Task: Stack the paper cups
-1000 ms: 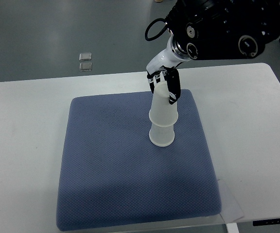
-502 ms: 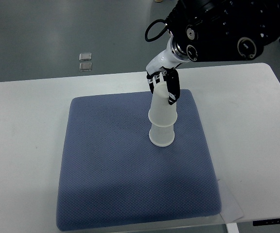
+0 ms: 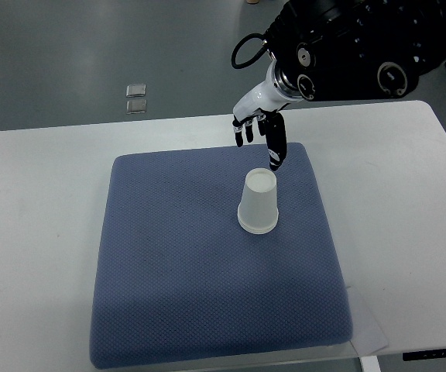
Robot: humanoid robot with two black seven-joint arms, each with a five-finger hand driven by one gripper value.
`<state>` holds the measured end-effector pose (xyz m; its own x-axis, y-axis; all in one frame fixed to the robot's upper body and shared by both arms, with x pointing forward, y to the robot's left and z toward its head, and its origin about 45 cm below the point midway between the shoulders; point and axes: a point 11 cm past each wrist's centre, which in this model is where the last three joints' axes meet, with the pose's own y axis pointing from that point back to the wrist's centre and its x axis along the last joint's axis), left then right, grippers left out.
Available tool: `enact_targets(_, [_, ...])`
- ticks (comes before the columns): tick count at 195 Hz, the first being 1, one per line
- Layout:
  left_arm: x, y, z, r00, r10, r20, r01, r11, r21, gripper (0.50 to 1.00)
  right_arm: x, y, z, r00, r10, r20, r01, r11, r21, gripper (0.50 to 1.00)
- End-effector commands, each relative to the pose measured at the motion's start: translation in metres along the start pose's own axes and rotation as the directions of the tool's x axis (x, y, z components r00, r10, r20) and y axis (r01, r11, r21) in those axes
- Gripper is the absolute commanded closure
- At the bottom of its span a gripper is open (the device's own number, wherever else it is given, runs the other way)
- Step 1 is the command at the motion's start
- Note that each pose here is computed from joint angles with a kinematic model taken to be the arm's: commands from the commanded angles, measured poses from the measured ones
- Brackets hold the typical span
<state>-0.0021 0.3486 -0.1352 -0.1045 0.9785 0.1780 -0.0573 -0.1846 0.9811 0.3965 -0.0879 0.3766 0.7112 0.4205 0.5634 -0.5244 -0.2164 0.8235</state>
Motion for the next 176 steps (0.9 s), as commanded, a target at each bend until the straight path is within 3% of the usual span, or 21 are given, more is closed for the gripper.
enact_targets(1, [0.000, 0.000, 0.000, 1.000, 0.000, 0.000, 0.000, 1.000, 0.000, 0.500, 0.002, 0.002, 0.000, 1.000, 0.005, -0.002, -0.005, 1.000, -0.002, 0.648])
enact_targets(42, [0.000, 0.000, 0.000, 1.000, 0.001, 0.000, -0.001, 1.000, 0.000, 0.500, 0.015, 0.015, 0.015, 0.996, 0.060, 0.060, -0.060, 0.998, 0.004, 0.642])
enact_targets(80, [0.000, 0.000, 0.000, 1.000, 0.001, 0.000, -0.001, 1.000, 0.000, 0.500, 0.036, 0.021, 0.057, 0.890, 0.200, 0.409, -0.229, 0.973, 0.023, 0.642])
enact_targets(136, [0.000, 0.000, 0.000, 1.000, 0.000, 0.000, 0.000, 1.000, 0.000, 0.500, 0.044, -0.003, 0.105, 0.472, 0.233, 0.850, -0.497, 0.867, 0.038, 0.642])
enact_targets(176, [0.000, 0.000, 0.000, 1.000, 0.000, 0.000, 0.000, 1.000, 0.000, 0.500, 0.022, -0.026, 0.150, 0.080, 0.102, 0.992, -0.651, 0.758, -0.025, 0.642])
